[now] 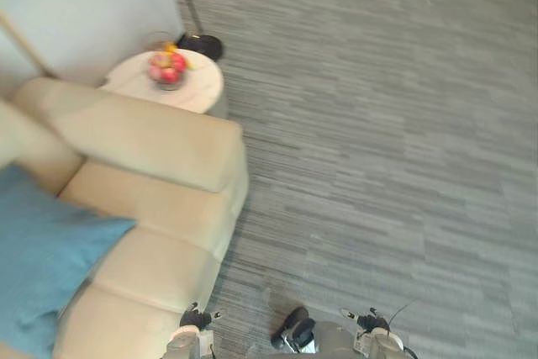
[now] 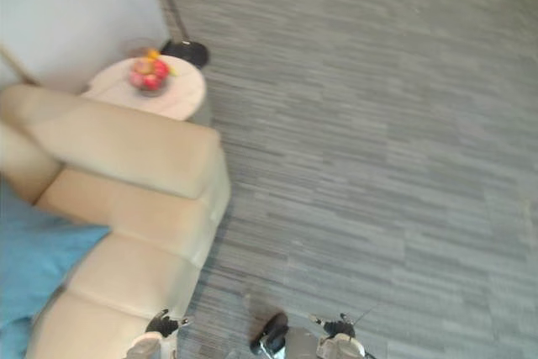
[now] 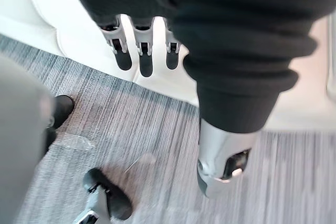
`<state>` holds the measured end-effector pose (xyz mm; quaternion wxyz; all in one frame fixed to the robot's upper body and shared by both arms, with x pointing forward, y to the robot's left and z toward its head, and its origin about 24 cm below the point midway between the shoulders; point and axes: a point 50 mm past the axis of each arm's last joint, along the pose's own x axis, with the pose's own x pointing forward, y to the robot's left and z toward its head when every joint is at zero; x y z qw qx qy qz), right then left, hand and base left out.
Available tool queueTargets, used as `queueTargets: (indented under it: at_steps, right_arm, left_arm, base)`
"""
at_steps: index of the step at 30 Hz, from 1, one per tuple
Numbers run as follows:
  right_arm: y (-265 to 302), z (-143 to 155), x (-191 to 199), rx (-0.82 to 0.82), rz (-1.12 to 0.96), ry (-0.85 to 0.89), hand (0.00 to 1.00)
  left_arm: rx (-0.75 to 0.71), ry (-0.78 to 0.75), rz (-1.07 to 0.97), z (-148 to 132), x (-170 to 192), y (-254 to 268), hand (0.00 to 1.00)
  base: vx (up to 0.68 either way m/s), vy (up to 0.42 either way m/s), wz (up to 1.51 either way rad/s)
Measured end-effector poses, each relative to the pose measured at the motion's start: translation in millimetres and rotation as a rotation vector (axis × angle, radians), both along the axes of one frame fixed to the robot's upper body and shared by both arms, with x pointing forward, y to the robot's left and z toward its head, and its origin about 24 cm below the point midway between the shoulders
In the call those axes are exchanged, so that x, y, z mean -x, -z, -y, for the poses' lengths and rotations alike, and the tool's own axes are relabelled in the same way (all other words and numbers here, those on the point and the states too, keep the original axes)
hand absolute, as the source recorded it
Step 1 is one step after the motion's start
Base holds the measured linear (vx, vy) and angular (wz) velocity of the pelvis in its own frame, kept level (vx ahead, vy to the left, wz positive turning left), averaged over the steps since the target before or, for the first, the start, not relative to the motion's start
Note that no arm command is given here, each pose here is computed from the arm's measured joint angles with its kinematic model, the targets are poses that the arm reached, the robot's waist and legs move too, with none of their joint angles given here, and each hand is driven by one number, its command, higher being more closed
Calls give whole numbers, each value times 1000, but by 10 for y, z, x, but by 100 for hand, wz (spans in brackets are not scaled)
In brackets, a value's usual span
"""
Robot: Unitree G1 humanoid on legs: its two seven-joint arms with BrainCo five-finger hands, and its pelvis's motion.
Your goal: Pick up cushions and gather them together orderly.
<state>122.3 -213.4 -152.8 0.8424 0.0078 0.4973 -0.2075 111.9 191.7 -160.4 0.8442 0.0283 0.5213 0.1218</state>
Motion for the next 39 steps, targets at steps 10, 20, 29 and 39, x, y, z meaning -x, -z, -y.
queueTargets:
  at_steps: [10,20,29,39]
  right_arm:
    - [25,30,76,-9,-25,36,0]
    - [-20,-113,-22,-57,62,84,0]
    - [-65,91,-99,-6,71,76,0]
    - [-10,21,79,-47,52,162,0]
  left_arm:
    - [53,-108,94,44,-123,-57,0]
    - [24,-160,126,-81,-161,-105,0]
    - [12,-28,142,-8,-366,-147,0]
    - [69,-59,192,197,-394,-174,0]
  base:
    - [170,-48,-147]
    - [430,77,-142]
    - [527,-75,-80]
    - [370,-64,-21]
